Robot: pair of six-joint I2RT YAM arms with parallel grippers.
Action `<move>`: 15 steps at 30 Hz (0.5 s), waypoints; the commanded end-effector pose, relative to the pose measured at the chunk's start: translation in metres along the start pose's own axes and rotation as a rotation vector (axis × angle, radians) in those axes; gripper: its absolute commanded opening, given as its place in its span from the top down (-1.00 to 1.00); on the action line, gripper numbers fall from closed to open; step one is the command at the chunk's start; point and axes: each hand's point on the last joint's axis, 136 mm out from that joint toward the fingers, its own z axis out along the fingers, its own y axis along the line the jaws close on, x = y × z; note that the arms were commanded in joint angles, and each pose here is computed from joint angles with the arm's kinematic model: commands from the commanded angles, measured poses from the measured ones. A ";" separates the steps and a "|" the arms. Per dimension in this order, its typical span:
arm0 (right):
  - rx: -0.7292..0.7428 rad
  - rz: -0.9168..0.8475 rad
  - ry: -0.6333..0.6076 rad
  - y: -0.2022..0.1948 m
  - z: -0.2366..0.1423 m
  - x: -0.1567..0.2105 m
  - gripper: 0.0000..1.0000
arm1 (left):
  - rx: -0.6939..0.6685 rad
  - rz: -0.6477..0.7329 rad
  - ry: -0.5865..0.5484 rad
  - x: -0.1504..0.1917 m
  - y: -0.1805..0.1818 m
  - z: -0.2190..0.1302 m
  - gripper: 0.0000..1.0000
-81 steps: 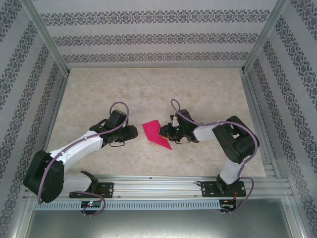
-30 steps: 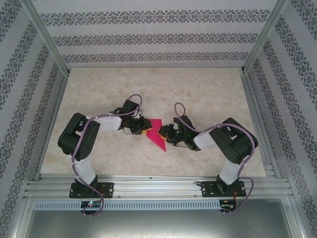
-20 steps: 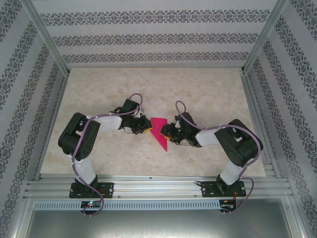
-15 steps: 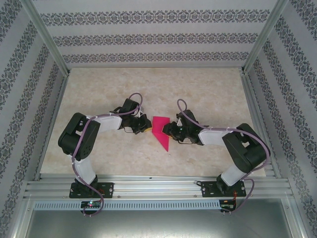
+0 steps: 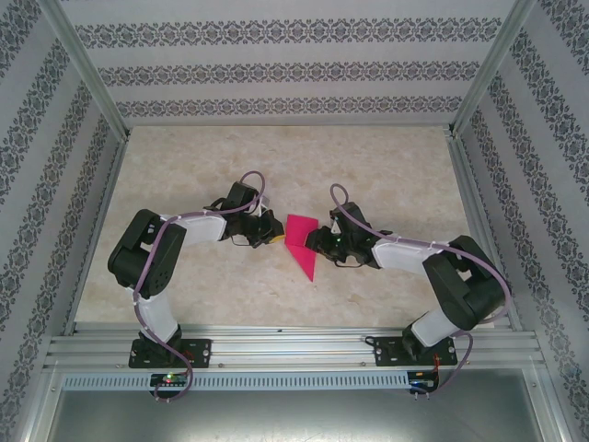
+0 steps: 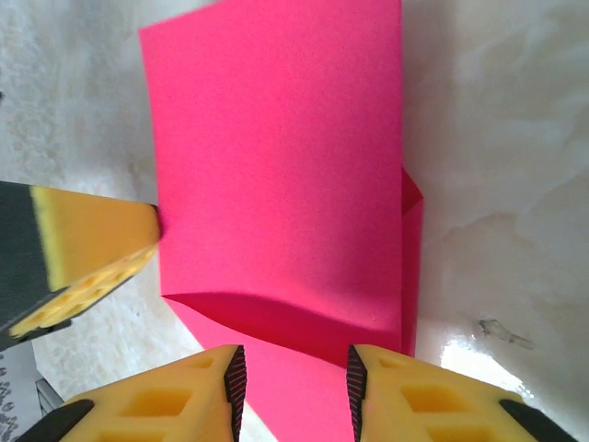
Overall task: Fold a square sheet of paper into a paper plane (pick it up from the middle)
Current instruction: Hold the square sheet of paper at the center of the table.
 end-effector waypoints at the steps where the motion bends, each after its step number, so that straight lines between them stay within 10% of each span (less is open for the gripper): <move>1: 0.016 -0.022 -0.036 -0.004 -0.010 -0.004 0.29 | 0.039 -0.001 -0.011 -0.002 -0.006 -0.006 0.87; 15: -0.039 -0.116 -0.056 0.022 -0.017 -0.010 0.49 | 0.039 -0.005 -0.027 0.001 -0.004 -0.010 1.00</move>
